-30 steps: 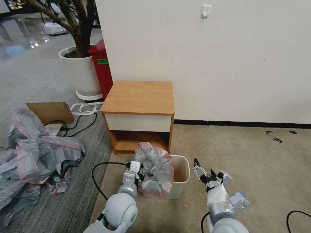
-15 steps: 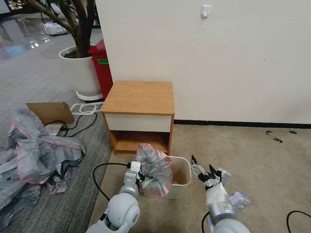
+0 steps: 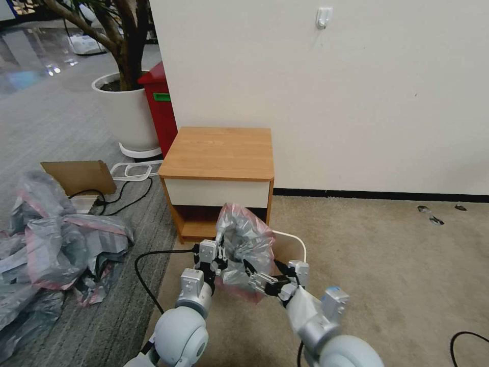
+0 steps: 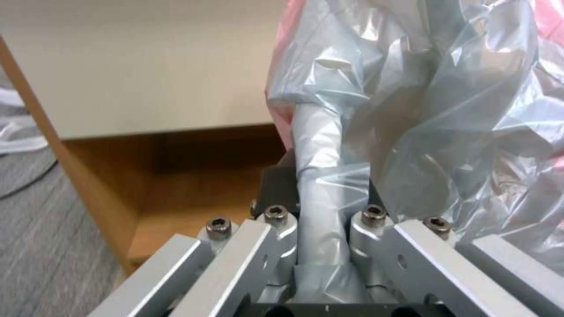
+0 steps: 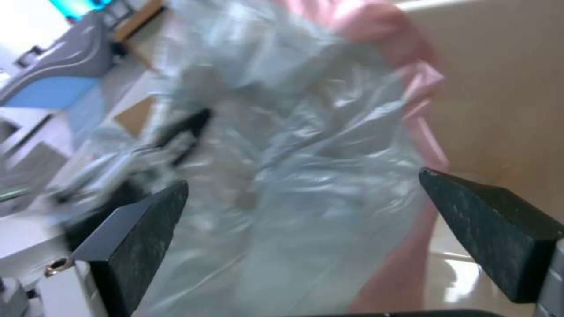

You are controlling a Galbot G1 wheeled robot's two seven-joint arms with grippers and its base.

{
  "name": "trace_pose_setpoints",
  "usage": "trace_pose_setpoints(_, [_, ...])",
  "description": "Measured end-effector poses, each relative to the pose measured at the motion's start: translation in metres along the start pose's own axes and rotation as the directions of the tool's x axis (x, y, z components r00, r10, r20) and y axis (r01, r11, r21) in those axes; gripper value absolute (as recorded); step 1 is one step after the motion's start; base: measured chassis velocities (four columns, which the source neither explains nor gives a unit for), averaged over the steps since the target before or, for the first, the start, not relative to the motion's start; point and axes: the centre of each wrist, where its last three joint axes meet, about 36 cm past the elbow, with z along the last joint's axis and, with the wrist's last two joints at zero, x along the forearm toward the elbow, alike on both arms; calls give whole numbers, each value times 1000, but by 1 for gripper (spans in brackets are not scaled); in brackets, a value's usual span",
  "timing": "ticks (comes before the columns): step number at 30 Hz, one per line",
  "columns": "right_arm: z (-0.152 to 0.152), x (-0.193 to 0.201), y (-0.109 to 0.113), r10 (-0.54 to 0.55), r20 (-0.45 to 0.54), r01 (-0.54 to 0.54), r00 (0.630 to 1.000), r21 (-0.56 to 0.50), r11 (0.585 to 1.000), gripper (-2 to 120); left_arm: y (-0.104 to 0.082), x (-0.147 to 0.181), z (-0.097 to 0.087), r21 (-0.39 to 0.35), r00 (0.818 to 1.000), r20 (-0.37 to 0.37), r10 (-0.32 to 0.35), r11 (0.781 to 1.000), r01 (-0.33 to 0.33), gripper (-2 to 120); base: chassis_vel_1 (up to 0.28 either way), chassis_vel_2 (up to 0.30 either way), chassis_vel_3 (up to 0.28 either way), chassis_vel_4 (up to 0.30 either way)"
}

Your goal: Pick up the garbage bag from the table and place it over the trash can.

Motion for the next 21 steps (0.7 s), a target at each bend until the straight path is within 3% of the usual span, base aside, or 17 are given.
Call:
trace_pose_setpoints(10, [-14, -15, 3, 97, 9, -97, 995, -21, 995, 83, 0, 5, 5, -11, 995, 89, 52, 999, -52, 6, 0, 0, 0, 0])
trace_pose_setpoints(21, [-16, -23, 5, 175, -4, -175, 984, -32, 984, 81, 6, 8, 7, -9, 985, 154, 75, 997, -75, 6, 0, 0, 0, 0])
